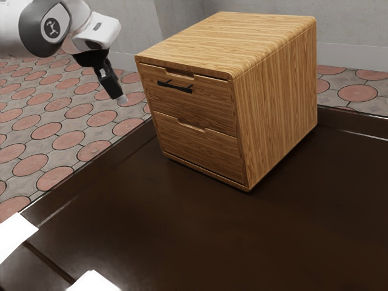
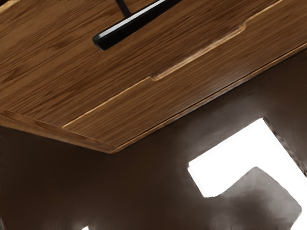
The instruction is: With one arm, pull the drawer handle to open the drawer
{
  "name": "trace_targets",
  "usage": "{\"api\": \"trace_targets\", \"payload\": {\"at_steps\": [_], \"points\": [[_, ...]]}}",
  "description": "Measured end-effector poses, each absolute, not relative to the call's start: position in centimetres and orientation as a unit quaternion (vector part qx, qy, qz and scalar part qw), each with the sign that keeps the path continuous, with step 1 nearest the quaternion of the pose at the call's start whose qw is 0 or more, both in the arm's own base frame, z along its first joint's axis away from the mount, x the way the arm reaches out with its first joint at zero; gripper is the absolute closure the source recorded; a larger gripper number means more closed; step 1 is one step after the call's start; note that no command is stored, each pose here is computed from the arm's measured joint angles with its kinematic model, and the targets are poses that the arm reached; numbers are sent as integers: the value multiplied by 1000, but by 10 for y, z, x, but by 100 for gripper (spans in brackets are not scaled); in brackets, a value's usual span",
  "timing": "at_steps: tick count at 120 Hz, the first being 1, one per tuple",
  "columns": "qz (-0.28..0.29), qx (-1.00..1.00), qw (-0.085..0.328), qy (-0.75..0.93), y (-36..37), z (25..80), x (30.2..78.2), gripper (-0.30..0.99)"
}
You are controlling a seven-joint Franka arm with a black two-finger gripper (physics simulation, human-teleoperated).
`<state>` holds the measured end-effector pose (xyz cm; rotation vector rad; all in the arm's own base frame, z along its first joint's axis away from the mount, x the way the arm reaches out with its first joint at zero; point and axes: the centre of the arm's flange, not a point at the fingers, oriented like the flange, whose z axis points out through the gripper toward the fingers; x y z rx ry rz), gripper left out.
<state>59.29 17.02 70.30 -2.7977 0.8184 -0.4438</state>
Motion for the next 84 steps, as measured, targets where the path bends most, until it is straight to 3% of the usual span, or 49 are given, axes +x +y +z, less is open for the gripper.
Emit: {"api": "trace_targets", "payload": {"at_steps": [25,53,84], "points": [[-151,-908,100,378,154,664,623,2],[-191,-849,137,472,109,702,629,2],[-190,-803,148,545,71,701,638,2]]}}
